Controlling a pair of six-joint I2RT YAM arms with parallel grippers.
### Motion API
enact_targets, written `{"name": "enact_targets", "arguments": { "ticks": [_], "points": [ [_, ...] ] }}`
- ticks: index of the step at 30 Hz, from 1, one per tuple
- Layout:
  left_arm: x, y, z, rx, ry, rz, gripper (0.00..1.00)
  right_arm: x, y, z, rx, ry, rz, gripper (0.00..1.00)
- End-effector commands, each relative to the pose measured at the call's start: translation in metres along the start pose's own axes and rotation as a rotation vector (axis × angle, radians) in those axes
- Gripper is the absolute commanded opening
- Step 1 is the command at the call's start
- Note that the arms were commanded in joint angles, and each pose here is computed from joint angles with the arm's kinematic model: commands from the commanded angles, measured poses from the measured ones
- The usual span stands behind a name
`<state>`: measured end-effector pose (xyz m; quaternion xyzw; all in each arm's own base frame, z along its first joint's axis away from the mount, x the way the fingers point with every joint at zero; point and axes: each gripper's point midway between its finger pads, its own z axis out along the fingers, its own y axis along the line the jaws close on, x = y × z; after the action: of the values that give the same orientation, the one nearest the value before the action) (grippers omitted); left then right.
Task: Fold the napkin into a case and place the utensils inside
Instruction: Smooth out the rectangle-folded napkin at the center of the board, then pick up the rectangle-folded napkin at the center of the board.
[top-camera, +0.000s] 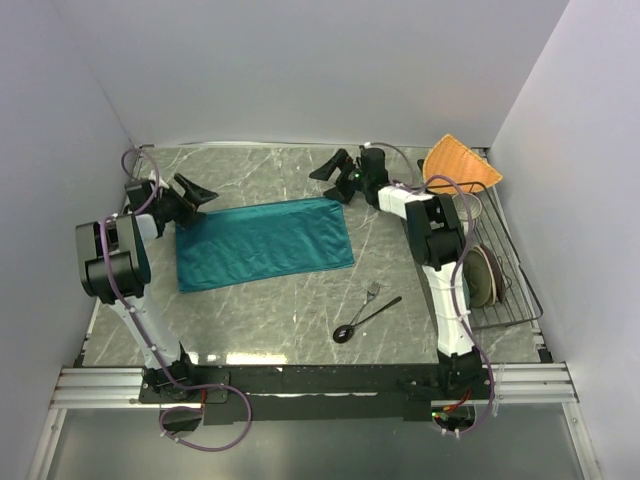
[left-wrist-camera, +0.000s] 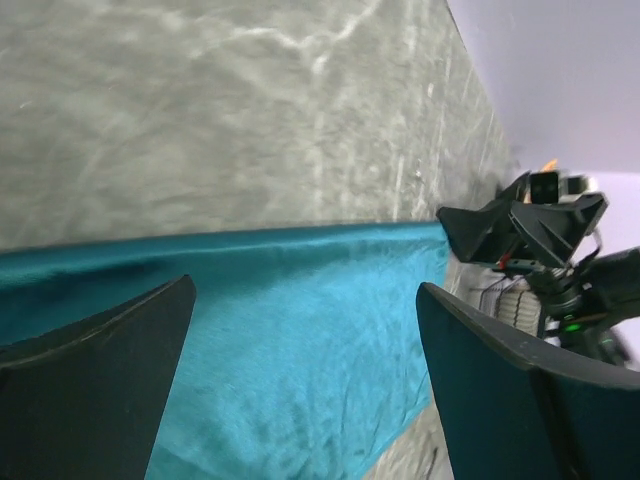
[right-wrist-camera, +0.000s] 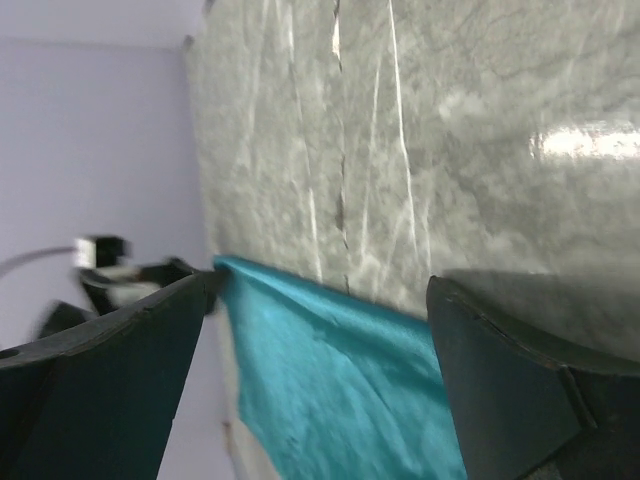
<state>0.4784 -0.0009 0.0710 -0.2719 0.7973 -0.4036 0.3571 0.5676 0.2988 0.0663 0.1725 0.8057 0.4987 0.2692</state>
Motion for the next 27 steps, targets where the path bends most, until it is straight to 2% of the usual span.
{"name": "enact_targets", "arguments": {
  "ticks": [1,3,6,9,11,13,14,15,19,27],
  "points": [
    [-0.026,-0.039,-0.029,-0.034,-0.038,0.184,0.99,-0.024,0.077,-0.052,-0.029,-0.034,-0.248,1.0],
    [-0.034,-0.043,-0.042,-0.088,-0.075,0.244,0.99,-0.025,0.073,-0.064,0.034,-0.049,-0.33,1.0],
    [-0.025,-0.028,-0.058,-0.206,-0.043,0.248,0.99,-0.018,0.058,-0.087,0.175,-0.024,-0.404,1.0],
    [-0.016,0.006,-0.079,-0.385,-0.028,0.18,0.99,-0.005,0.039,-0.103,0.27,0.052,-0.491,1.0],
    [-0.002,0.028,-0.093,-0.451,0.03,0.146,0.99,0.009,0.02,-0.111,0.342,0.116,-0.474,1.0],
    [0.0,0.038,-0.105,-0.499,0.027,0.187,0.98,0.017,0.009,-0.115,0.361,0.165,-0.48,1.0],
    [0.009,0.045,-0.109,-0.515,0.044,0.193,0.93,0.018,0.006,-0.117,0.368,0.167,-0.491,1.0],
    [0.011,0.049,-0.112,-0.534,0.045,0.207,0.83,0.023,-0.004,-0.12,0.394,0.175,-0.501,1.0],
    [0.027,0.069,-0.116,-0.609,0.105,0.217,0.65,0.032,-0.021,-0.123,0.439,0.204,-0.524,1.0],
    [0.023,0.093,-0.113,-0.749,0.119,0.281,0.55,0.041,-0.025,-0.124,0.421,0.237,-0.491,1.0]
  ]
}}
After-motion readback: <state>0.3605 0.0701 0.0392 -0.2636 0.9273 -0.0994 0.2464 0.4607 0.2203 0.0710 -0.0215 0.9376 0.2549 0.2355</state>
